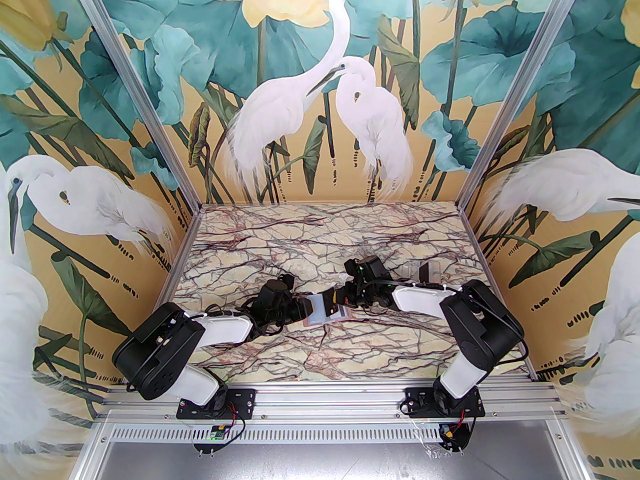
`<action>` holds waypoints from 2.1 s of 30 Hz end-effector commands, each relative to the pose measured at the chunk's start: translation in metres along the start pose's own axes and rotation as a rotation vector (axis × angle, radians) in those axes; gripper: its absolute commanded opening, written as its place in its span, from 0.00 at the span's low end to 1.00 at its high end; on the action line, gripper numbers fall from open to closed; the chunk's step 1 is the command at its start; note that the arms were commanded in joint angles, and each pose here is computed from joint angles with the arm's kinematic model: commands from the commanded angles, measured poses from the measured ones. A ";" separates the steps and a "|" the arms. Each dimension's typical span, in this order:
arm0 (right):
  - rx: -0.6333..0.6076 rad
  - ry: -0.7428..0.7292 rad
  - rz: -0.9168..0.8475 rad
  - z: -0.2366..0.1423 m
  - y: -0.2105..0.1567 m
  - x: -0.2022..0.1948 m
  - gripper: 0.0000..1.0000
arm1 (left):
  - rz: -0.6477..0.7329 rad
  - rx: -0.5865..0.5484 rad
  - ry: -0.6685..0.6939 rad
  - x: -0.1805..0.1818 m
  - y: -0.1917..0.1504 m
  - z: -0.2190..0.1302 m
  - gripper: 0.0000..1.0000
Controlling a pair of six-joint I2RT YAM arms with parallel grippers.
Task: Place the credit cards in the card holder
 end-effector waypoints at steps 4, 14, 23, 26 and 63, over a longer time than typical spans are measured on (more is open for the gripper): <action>0.019 0.007 0.012 0.008 -0.008 -0.002 0.00 | -0.037 0.020 0.116 0.026 -0.009 -0.001 0.38; 0.026 -0.003 0.020 0.012 -0.012 -0.002 0.00 | -0.035 0.013 0.114 0.026 -0.009 -0.002 0.38; 0.044 -0.015 0.045 0.015 -0.016 -0.005 0.00 | -0.036 0.014 0.115 0.026 -0.009 -0.002 0.38; 0.050 -0.023 0.047 0.017 -0.016 -0.005 0.00 | -0.035 0.013 0.114 0.026 -0.009 -0.002 0.38; 0.106 -0.091 0.052 0.031 -0.020 -0.011 0.00 | 0.046 0.018 0.043 -0.015 0.001 -0.022 0.29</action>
Point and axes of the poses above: each hand's point on the last joint's axis, 136 mm out from that joint toward the fingers, its own z axis out along the fingers, its own x axis along the line the jaws close on, y = z × x, the point moved 7 cm from there along -z, back along the fingers, and after that the axes turned 13 degrees about -z, right-handed, at the moved point
